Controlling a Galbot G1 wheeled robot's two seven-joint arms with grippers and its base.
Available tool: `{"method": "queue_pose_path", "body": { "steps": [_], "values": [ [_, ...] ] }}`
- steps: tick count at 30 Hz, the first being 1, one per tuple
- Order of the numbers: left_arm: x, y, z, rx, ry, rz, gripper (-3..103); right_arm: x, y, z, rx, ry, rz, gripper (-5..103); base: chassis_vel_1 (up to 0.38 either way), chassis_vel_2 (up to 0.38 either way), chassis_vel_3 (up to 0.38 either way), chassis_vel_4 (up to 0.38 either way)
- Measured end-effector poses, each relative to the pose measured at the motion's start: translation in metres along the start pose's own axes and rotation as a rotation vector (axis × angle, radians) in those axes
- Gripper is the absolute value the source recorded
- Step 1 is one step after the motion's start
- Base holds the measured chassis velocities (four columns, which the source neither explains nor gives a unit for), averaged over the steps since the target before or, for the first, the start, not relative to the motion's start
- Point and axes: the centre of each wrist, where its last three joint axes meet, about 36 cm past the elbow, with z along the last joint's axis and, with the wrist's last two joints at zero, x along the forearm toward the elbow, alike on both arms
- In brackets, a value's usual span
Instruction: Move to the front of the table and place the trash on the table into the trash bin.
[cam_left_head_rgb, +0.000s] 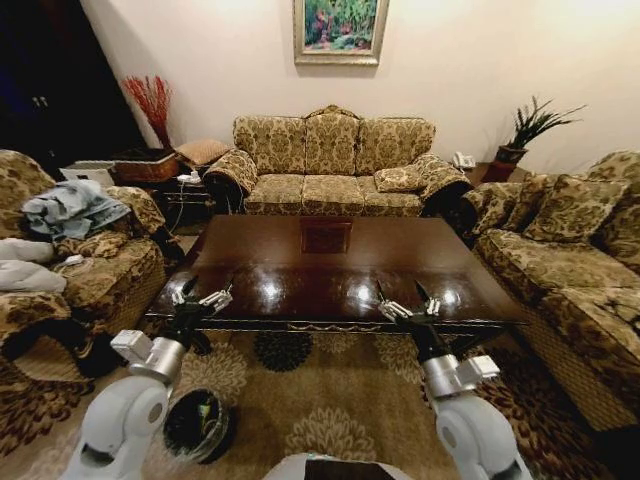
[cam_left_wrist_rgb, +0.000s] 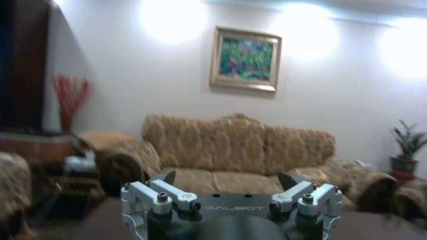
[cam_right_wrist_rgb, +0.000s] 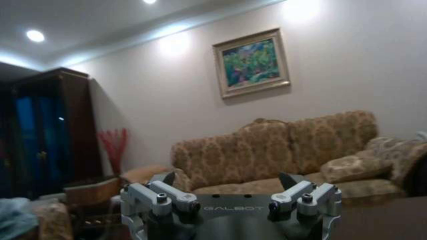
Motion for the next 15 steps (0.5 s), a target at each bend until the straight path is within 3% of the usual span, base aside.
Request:
{"method": "queue_pose_path", "body": {
  "steps": [2, 4, 8, 15],
  "values": [
    [0.008, -0.004, -0.003, -0.078, -0.030, -0.087, 100, -0.003, 0.007, 0.003, 0.012, -0.004, -0.029, 100, 0.000, 0.000, 0.000, 0.000],
    [0.010, -0.006, -0.003, -0.103, -0.029, -0.123, 100, -0.004, 0.006, 0.005, 0.031, -0.013, -0.032, 100, 0.000, 0.000, 0.000, 0.000],
    [0.020, -0.013, 0.001, -0.085, 0.019, -0.191, 100, -0.006, 0.005, 0.005, 0.044, -0.033, -0.023, 100, 0.000, 0.000, 0.000, 0.000],
    [0.028, -0.018, 0.005, -0.099, 0.048, -0.210, 100, -0.004, 0.006, 0.007, 0.047, -0.038, -0.013, 100, 0.000, 0.000, 0.000, 0.000]
  ]
}}
